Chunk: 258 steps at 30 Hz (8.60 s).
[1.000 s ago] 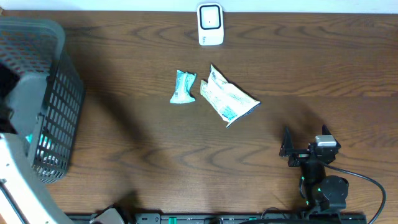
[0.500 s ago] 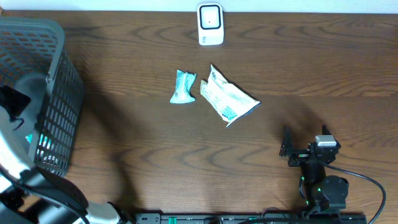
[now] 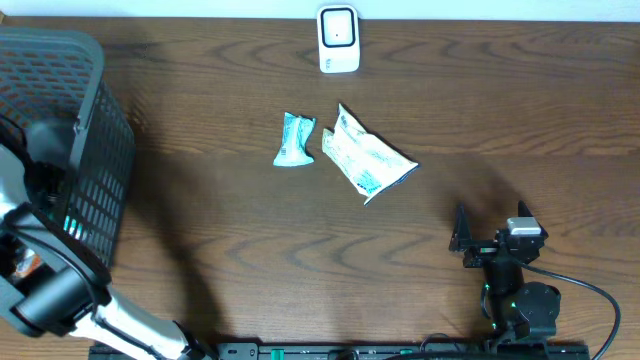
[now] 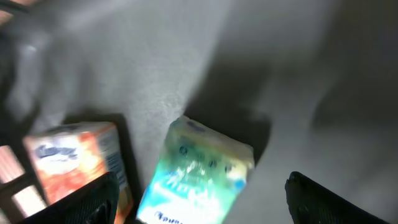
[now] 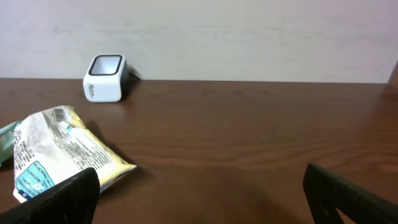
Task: Scan the item barcode
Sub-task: 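Reach the left gripper into the basket and grasp a tissue pack, then carry the tissue pack out and drop it beside the green pack, then reach into the basket and grasp the orange Kleenex pack with left gripper, then carry the Kleenex pack out and lower it near the other packs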
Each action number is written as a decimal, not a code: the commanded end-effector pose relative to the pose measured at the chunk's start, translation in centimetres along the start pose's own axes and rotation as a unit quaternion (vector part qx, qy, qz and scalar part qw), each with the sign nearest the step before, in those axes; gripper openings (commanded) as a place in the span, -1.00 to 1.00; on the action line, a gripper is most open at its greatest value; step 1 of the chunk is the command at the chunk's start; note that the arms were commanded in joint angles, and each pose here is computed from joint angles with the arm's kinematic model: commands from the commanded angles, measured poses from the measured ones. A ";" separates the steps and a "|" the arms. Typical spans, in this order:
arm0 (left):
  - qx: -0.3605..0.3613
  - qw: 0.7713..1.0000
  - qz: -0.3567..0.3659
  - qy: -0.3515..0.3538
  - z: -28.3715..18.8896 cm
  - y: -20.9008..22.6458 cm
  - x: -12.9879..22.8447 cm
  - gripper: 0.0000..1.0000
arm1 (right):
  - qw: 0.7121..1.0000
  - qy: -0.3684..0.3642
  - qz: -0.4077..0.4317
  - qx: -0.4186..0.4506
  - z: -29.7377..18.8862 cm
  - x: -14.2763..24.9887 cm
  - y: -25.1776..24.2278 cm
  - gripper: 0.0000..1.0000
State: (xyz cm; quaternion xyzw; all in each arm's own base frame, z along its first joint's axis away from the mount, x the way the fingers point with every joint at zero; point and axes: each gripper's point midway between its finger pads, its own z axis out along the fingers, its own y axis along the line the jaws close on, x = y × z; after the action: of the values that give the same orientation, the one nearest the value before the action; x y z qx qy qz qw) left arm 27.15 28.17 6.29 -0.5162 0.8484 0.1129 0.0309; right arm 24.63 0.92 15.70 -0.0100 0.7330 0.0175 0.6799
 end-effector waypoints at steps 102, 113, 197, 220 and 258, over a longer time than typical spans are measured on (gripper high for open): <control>0.339 0.843 0.282 -0.310 -30.2 -20.3 10.9 0.46 | 1.000 0.001 0.005 0.002 0.0 0.1 -0.1 0.99; 0.188 0.914 0.018 -0.359 -28.7 -1.8 0.4 0.47 | 1.000 0.001 0.005 0.002 0.0 0.1 -0.1 0.98; 0.326 0.911 -0.133 -0.214 -20.2 1.5 -3.9 -0.85 | 1.000 0.001 0.005 0.002 0.0 0.1 -0.1 0.99; 0.467 0.733 0.448 -0.211 -31.2 -22.9 22.8 -0.85 | 1.000 0.001 0.005 0.002 0.0 0.1 -0.1 0.99; 0.145 0.833 0.468 -0.259 -14.7 -29.8 19.9 0.01 | 1.000 0.001 0.005 0.002 0.0 0.1 -0.1 0.99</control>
State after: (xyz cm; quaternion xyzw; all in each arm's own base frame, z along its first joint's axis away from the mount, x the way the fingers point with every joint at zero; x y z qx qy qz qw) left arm 44.62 -6.30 10.40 0.0171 0.9626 0.1178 0.2435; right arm 24.63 0.92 15.70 -0.0098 0.7330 0.0176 0.6799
